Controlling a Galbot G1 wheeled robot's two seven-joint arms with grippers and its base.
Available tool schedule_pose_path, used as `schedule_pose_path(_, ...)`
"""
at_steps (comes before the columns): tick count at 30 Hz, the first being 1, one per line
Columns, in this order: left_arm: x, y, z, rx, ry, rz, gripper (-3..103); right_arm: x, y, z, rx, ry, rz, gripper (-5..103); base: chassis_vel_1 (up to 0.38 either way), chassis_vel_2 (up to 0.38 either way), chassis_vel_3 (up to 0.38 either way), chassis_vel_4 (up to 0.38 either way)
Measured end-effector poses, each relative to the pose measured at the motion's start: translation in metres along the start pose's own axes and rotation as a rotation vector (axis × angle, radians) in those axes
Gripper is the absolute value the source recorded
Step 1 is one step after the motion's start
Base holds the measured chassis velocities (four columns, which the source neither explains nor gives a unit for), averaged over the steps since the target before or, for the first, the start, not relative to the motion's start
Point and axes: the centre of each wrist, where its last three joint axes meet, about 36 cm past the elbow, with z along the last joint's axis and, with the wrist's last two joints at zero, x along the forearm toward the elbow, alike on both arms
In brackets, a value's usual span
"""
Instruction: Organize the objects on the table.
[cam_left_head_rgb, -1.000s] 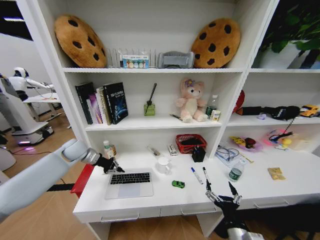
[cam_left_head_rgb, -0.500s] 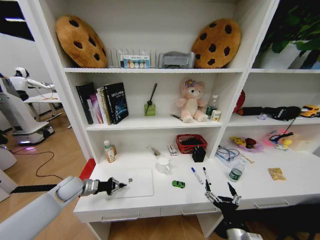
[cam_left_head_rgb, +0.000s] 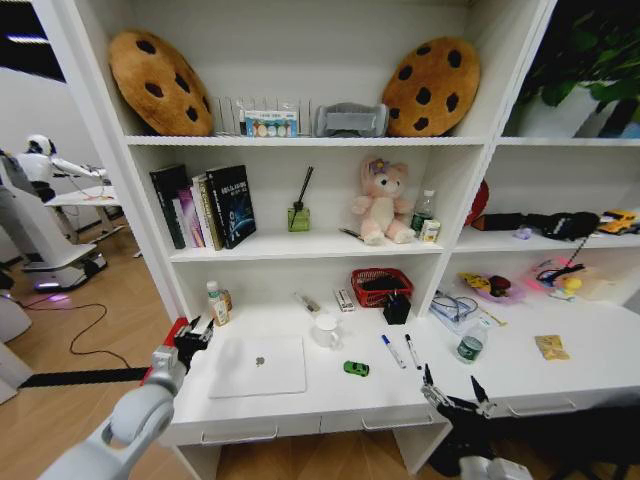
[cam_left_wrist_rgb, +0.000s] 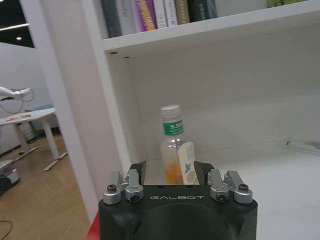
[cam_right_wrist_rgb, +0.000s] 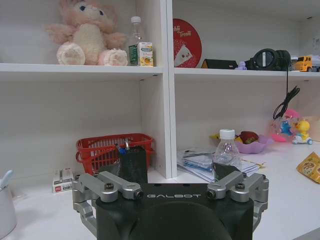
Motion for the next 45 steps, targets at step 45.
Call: schedule_pose_path(45, 0.106, -0.017, -0.018, 0.098, -0.034, -0.009, 100, -0.185, -0.11, 0.016, 0.148, -0.026, -0.94, 100, 0.0, 0.0, 0.0, 0.0)
